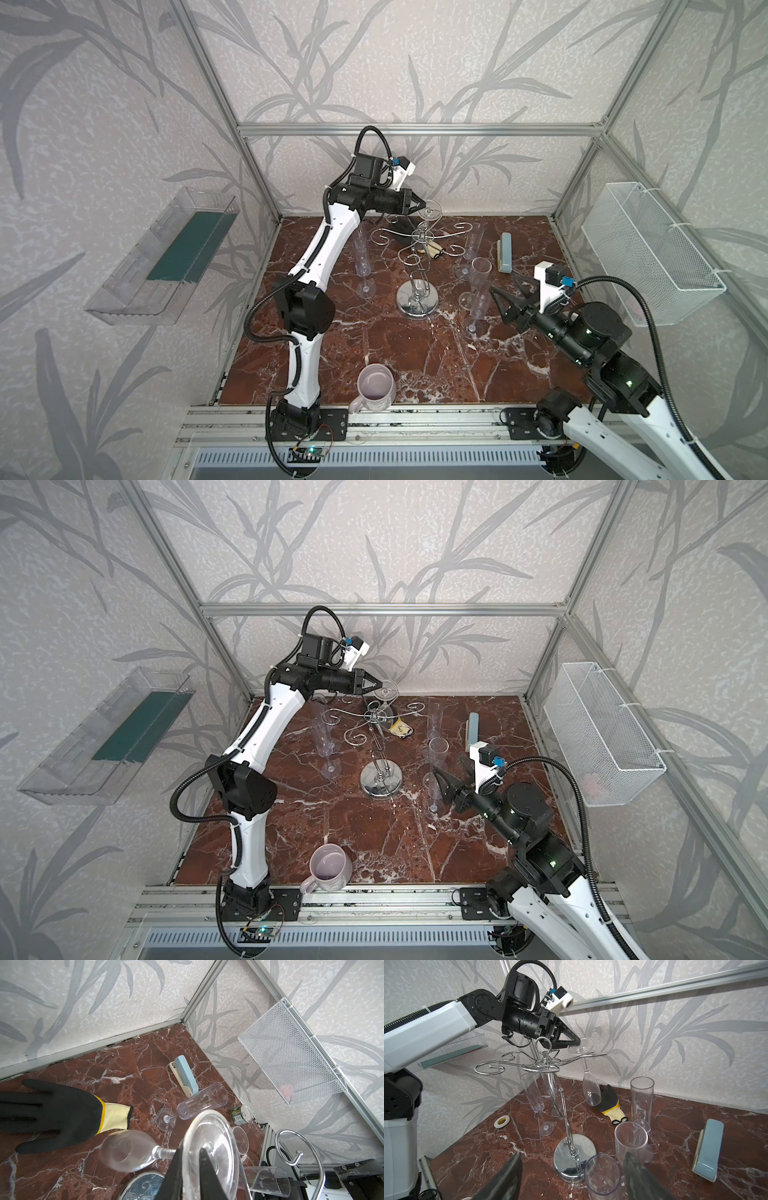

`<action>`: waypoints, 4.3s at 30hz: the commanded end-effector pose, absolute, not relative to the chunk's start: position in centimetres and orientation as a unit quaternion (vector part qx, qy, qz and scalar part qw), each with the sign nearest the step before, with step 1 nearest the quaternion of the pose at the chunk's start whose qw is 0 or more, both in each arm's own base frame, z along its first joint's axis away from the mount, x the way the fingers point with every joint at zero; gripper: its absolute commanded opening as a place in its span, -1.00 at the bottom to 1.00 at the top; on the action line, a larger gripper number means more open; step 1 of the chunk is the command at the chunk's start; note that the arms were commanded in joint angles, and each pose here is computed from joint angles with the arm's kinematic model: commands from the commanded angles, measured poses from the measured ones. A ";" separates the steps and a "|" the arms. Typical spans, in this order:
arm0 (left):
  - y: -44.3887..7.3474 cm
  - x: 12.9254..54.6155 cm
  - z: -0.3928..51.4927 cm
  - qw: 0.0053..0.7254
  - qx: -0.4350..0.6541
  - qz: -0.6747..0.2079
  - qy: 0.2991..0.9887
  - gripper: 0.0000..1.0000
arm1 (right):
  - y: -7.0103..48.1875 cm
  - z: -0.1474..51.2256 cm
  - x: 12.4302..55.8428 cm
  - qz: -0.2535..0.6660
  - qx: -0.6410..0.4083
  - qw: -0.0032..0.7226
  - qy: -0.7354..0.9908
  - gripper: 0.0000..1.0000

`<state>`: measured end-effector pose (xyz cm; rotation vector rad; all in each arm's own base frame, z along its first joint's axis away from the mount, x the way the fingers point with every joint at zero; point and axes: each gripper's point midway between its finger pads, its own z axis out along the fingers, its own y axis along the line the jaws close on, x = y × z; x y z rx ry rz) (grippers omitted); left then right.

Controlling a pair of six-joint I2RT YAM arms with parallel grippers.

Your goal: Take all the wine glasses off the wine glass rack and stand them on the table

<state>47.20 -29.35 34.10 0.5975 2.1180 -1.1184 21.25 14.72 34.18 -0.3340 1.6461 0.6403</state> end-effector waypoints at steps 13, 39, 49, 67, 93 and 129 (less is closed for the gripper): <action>-28.9 46.1 37.3 0.351 0.210 -0.434 0.803 -1.00 | 14.4 34.3 21.0 0.281 -0.139 0.626 0.714 0.49; -28.8 45.7 42.1 0.375 0.169 -0.472 0.780 -1.00 | 13.9 34.3 20.5 0.282 -0.135 0.630 0.711 0.49; -28.5 45.3 43.4 0.387 0.163 -0.474 0.774 -1.00 | 13.9 34.4 20.3 0.284 -0.133 0.630 0.710 0.49; -29.0 45.2 44.6 0.381 0.152 -0.504 0.761 -1.00 | 13.7 34.3 20.2 0.285 -0.133 0.631 0.709 0.49; -30.2 43.6 44.5 0.325 0.151 -0.566 0.743 -1.00 | 13.5 33.9 20.0 0.283 -0.129 0.630 0.711 0.49; -28.1 41.2 43.6 0.309 0.121 -0.545 0.770 -1.00 | 13.1 34.1 19.5 0.289 -0.122 0.633 0.707 0.49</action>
